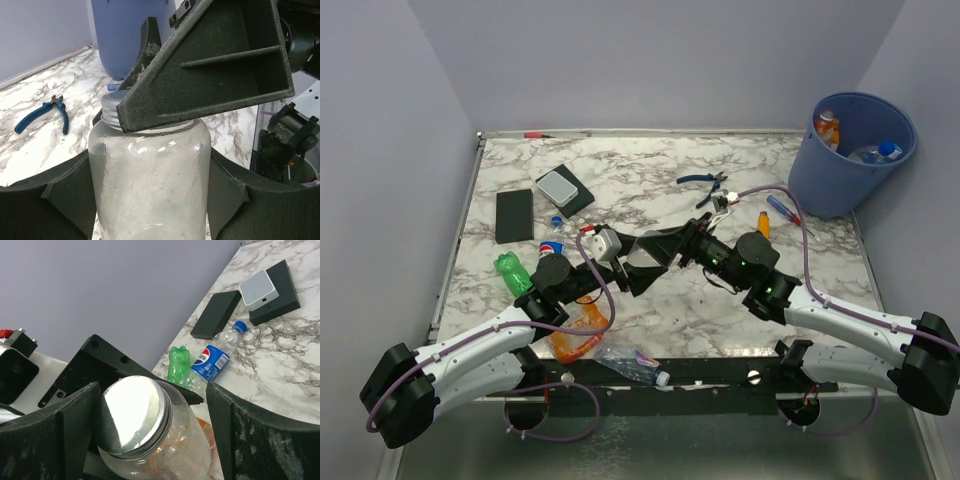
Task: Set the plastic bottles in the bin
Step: Place the plastic bottle in the trash bin.
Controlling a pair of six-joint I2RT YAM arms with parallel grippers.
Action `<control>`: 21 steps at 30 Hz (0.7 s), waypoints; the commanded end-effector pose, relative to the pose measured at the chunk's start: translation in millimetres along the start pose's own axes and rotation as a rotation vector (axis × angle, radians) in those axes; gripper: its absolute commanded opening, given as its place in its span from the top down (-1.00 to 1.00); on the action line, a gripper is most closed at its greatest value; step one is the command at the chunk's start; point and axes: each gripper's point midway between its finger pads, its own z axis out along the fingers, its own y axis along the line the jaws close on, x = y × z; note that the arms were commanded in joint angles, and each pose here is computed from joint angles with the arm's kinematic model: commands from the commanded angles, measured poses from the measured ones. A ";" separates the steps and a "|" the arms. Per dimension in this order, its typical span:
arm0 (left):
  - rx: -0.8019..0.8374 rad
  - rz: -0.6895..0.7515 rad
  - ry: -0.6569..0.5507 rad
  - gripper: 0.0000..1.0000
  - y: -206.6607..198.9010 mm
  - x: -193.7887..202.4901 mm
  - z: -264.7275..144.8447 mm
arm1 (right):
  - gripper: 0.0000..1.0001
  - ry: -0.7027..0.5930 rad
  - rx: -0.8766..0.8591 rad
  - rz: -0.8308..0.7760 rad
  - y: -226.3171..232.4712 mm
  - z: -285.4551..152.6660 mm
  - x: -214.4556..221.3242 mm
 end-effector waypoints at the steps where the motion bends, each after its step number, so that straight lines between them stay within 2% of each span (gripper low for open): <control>1: 0.051 0.028 -0.052 0.23 -10.7 -14.4 -0.6 | -0.74 -0.063 0.031 -0.001 -1.5 0.4 -14.9; 4: 0.053 0.027 -0.048 0.24 -11.2 -13.4 -0.1 | -0.63 -0.062 0.029 -0.005 -1.6 0.9 -14.3; 9: 0.050 0.026 -0.046 0.24 -11.1 -12.7 -0.3 | -0.01 -0.038 0.013 -0.015 0.2 4.5 -9.3; 11: 0.046 0.028 -0.046 0.24 -10.2 -12.8 -0.5 | 0.09 -0.026 0.007 -0.020 1.0 5.3 -7.2; 13: 0.044 0.029 -0.045 0.24 -10.0 -12.6 -0.6 | 0.05 -0.008 0.003 -0.027 1.5 6.0 -3.9; 15: 0.045 0.028 -0.044 0.24 -10.2 -12.6 -0.3 | -0.27 0.018 0.008 -0.039 0.9 7.0 0.0; 16: 0.044 0.028 -0.044 0.24 -10.2 -12.6 -0.3 | -0.36 0.029 0.016 -0.046 -0.2 6.9 2.0; 18: 0.044 0.030 -0.043 0.24 -9.9 -12.3 -0.4 | -0.40 0.044 0.046 -0.061 -5.6 5.6 5.4; 21: 0.044 0.028 -0.040 0.24 -10.2 -11.4 -0.3 | -0.36 0.058 0.083 -0.078 -14.0 1.5 8.8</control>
